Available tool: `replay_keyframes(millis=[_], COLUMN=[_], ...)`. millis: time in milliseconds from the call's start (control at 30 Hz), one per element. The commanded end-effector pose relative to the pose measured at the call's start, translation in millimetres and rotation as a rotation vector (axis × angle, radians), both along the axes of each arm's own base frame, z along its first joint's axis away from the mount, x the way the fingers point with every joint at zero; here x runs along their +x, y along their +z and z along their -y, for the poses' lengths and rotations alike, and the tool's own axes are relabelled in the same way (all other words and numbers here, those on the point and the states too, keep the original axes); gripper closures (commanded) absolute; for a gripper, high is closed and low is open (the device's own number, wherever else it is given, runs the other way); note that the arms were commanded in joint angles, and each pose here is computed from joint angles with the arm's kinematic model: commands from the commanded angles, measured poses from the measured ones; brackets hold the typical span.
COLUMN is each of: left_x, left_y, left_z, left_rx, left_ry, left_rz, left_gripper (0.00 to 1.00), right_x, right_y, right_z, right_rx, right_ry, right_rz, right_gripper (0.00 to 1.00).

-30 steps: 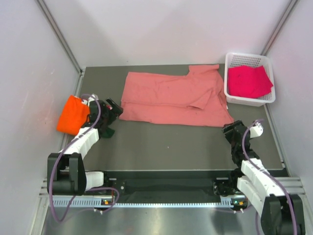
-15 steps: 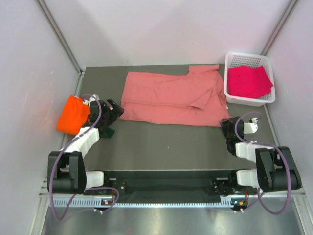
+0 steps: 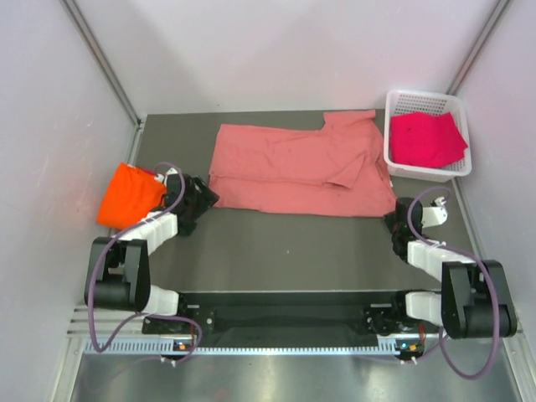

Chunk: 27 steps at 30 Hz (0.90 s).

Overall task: Fold and stack the t-shirts
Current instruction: Fold the tshirt

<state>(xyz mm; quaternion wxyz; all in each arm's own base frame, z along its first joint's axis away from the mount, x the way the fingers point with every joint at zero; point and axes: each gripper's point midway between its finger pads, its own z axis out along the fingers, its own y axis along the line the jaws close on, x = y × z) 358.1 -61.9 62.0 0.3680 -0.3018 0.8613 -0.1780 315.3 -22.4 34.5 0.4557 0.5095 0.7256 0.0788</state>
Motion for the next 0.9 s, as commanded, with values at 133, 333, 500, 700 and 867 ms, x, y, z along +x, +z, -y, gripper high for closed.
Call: replay_keyframes(millis=[133, 333, 500, 700, 867], left_x=[17, 24, 27, 32, 35], left_y=[-4, -17, -33, -40, -36], left_z=[14, 7, -1, -1, -4], left_rx=[0.007, 0.032, 0.066, 0.07, 0.095], left_ry=[-0.03, 0.026, 0.068, 0.067, 0.062], left_rz=[0.049, 0.002, -0.053, -0.076, -0.079], left_gripper=[0.44, 0.46, 0.48, 0.76, 1.0], right_x=[-1, 4, 3, 3, 3], right_y=[13, 7, 6, 15, 20], right_z=[8, -2, -3, 1, 4], right_rx=[-0.062, -0.025, -0.017, -0.045, -0.067], right_ry=[0.024, 0.067, 0.072, 0.06, 0.055], right_rz=[0.03, 0.035, 0.044, 0.063, 0.06], right_gripper=[1.0, 1.0, 1.0, 1.0, 1.0])
